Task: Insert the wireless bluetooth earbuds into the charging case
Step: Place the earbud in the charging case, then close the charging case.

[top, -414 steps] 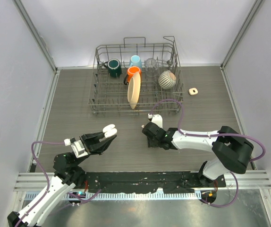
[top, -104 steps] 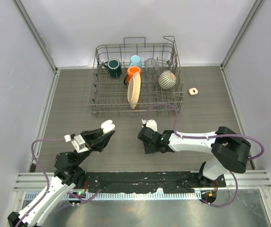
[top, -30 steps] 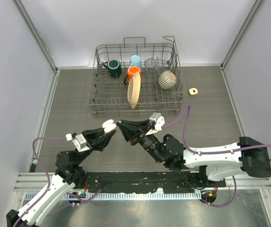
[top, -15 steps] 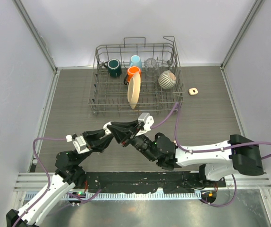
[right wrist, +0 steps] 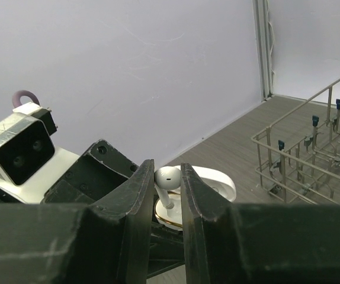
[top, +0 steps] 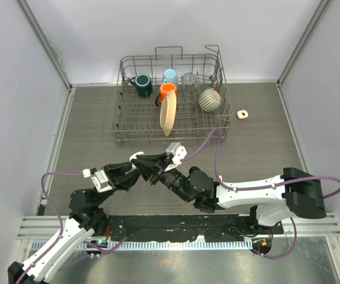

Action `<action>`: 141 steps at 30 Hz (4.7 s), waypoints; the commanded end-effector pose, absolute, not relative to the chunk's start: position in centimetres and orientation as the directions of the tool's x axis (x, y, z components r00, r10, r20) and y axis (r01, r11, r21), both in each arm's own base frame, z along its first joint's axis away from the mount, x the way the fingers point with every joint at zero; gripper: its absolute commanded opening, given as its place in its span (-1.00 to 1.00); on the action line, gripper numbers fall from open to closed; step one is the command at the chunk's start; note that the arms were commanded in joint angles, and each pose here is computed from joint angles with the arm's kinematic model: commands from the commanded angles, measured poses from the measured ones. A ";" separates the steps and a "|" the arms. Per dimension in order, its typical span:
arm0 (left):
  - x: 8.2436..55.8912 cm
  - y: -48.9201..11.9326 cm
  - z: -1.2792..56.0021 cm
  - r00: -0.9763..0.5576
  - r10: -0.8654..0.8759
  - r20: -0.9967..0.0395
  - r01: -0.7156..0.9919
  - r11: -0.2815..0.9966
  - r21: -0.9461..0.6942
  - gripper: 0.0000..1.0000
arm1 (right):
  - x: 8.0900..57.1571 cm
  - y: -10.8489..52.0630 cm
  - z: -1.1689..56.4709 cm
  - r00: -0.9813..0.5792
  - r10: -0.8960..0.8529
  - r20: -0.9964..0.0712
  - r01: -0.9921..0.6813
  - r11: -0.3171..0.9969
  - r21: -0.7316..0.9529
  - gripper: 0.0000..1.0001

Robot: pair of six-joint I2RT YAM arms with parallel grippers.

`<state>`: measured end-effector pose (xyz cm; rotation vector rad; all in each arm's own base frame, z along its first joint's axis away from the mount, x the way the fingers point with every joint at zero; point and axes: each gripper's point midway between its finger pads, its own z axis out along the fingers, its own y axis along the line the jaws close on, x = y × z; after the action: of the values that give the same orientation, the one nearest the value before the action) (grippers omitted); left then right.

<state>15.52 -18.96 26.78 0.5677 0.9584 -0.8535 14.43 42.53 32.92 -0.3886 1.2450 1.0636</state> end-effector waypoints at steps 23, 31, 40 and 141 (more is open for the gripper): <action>14.6 -17.6 29.8 0.370 -0.486 -0.792 0.823 0.567 0.036 -1.00 | 14.7 42.4 32.7 -0.009 0.446 -0.895 -0.809 0.523 0.269 -0.98; 14.8 -17.4 29.3 0.367 -0.492 -0.790 0.816 0.578 0.019 -1.00 | 14.3 42.4 32.1 0.007 0.405 -0.914 -0.816 0.530 0.228 -0.98; 14.9 -17.1 29.2 0.370 -0.496 -0.786 0.809 0.588 0.009 -1.00 | 14.3 42.3 31.7 0.030 0.369 -0.929 -0.818 0.543 0.190 -0.98; 13.4 -21.6 32.3 0.355 -0.382 -0.853 0.898 0.392 0.198 -1.00 | 17.6 33.5 36.6 -0.362 0.302 -0.882 -0.545 0.698 0.463 0.82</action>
<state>14.39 -21.48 30.32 0.7472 0.8658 -0.9008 18.55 28.69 37.58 0.0248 1.6565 0.8869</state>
